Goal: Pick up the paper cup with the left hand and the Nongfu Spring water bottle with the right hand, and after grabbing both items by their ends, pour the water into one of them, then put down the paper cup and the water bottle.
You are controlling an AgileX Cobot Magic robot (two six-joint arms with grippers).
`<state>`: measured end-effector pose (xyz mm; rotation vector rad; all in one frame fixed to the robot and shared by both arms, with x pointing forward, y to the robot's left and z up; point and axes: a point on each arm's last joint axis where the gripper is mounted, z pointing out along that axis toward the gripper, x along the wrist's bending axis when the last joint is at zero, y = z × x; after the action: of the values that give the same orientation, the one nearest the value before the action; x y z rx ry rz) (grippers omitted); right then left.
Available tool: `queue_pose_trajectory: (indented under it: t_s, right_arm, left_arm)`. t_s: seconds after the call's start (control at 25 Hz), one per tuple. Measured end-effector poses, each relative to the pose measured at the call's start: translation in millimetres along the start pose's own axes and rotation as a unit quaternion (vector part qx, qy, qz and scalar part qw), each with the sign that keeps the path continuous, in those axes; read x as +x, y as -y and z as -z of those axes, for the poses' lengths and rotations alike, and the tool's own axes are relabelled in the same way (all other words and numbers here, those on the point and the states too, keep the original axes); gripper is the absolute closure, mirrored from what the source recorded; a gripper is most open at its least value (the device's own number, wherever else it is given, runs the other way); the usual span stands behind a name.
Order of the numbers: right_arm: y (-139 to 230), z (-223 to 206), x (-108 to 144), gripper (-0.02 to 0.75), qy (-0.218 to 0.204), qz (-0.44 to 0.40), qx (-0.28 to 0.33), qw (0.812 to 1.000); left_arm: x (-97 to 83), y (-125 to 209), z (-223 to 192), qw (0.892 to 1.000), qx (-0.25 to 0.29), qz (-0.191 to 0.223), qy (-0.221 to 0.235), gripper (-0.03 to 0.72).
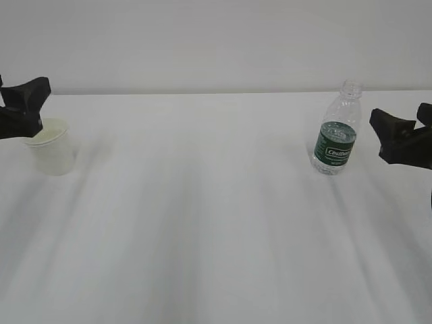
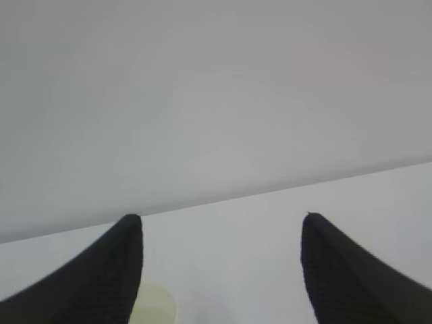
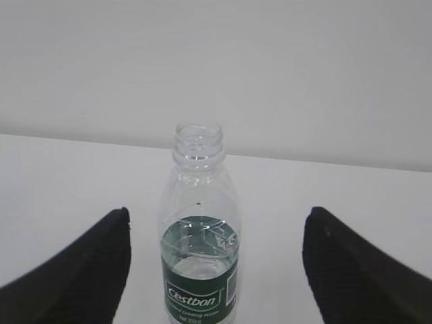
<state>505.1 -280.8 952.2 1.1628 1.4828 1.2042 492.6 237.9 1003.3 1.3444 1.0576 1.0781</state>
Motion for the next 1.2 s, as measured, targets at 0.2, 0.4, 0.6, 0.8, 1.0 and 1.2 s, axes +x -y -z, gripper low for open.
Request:
queue_pose_trajectory:
  t_s: [0.2, 0.4, 0.6, 0.8, 1.0, 1.2]
  right_arm:
    - [-15.8, 10.3, -1.0, 0.144, 0.007, 0.006, -0.005, 1.0]
    - [-32.7, 22.6, -1.6, 0.144, 0.013, 0.012, -0.016, 1.0]
    - [-40.8, 33.8, -2.0, 0.144, 0.019, 0.016, -0.002, 1.0]
    - [-52.7, 46.0, -2.2, 0.144, 0.026, 0.021, -0.005, 0.999]
    - [-62.6, 59.8, -2.4, 0.144, 0.033, 0.026, -0.002, 0.999]
    - [-75.7, 76.9, -2.0, 0.145, 0.041, 0.03, -0.017, 0.999]
  left_arm:
    - [0.7, -10.3, 6.6, 1.0, -0.005, 0.001, 0.001, 0.165]
    - [1.4, -22.0, 15.6, 1.0, -0.013, 0.001, 0.002, 0.165]
    - [2.3, -34.1, 26.2, 1.0, -0.022, 0.002, 0.004, 0.165]
    - [3.3, -48.6, 40.1, 0.999, -0.034, 0.005, 0.006, 0.166]
    - [4.0, -58.3, 54.0, 0.999, -0.032, 0.006, 0.01, 0.166]
    - [4.7, -67.1, 66.9, 0.999, -0.036, 0.007, 0.013, 0.166]
